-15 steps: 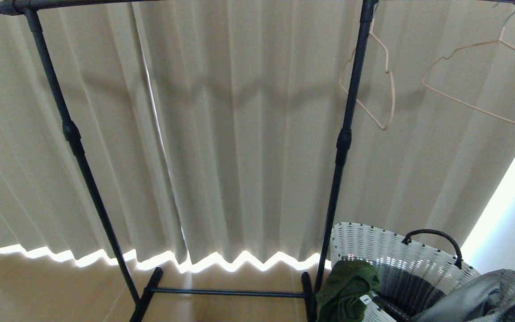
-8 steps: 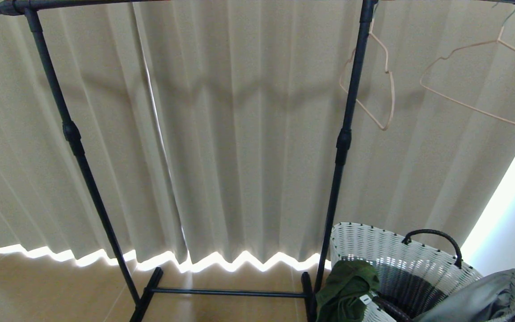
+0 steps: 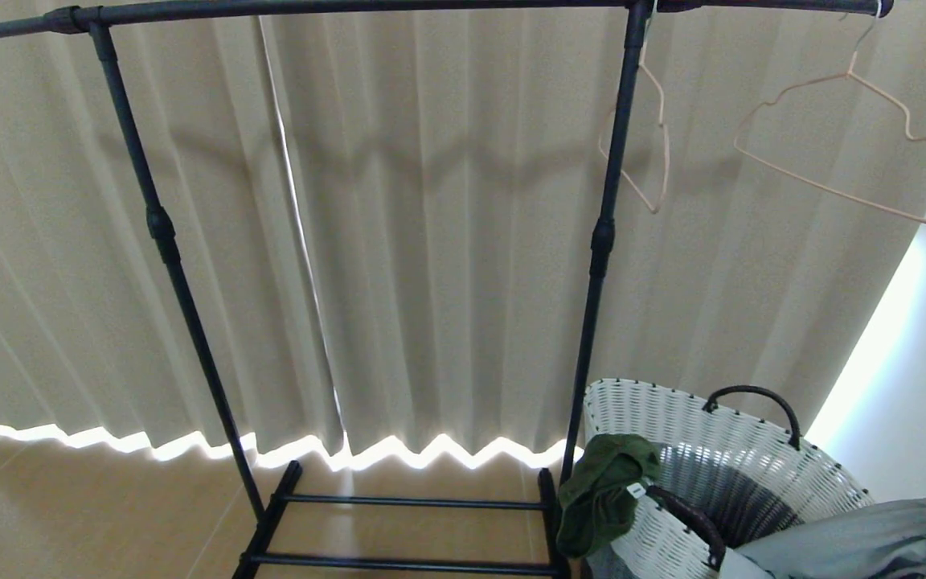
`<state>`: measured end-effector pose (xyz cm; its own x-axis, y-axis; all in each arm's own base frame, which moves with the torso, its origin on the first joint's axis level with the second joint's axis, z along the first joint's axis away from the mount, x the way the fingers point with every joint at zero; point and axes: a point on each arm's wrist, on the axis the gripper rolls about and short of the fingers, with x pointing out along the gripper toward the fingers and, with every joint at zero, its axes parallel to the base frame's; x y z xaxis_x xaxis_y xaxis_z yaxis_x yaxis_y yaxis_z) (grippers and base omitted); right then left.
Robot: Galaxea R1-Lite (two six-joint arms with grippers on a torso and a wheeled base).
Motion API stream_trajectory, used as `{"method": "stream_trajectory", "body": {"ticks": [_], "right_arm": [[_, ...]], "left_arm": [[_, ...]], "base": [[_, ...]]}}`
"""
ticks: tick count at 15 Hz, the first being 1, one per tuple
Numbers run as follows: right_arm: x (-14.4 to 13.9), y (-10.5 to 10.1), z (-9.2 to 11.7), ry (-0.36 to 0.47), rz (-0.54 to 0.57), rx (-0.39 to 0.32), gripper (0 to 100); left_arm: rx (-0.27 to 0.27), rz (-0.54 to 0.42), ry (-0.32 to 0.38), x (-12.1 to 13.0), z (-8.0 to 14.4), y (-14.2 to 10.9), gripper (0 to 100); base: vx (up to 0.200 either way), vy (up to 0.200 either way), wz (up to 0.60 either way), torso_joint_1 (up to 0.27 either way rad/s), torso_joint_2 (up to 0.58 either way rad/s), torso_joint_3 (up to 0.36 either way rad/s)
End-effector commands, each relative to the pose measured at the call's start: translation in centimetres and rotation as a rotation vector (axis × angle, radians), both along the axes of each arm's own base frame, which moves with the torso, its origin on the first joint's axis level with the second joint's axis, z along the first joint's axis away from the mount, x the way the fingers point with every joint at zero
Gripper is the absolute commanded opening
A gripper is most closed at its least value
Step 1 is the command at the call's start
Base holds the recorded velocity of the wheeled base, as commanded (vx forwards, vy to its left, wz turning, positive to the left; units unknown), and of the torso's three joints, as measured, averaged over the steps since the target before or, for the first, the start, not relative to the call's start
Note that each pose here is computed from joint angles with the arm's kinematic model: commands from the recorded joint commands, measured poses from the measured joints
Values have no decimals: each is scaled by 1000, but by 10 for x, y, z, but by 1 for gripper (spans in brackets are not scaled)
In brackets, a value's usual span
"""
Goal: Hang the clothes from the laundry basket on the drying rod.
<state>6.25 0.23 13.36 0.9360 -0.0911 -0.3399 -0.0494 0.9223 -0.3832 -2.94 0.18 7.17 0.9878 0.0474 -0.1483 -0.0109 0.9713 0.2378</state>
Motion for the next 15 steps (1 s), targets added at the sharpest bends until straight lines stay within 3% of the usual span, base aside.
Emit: {"method": "stream_trajectory", "body": {"ticks": [1,8,15], "right_arm": [[0,0,1,-4,1,0,0],[1,0,0,3,2,0,0],[1,0,1,3,1,-1,0]], "left_arm": [[1,0,0,0,0,0,100],[1,-1,0,0,0,0,100],[4,-2,1,0,0,0,100]], "base": [[-200,0,0,2,-2,2],[-29,0,0,0,0,0],[0,200,0,3,2,2]]}}
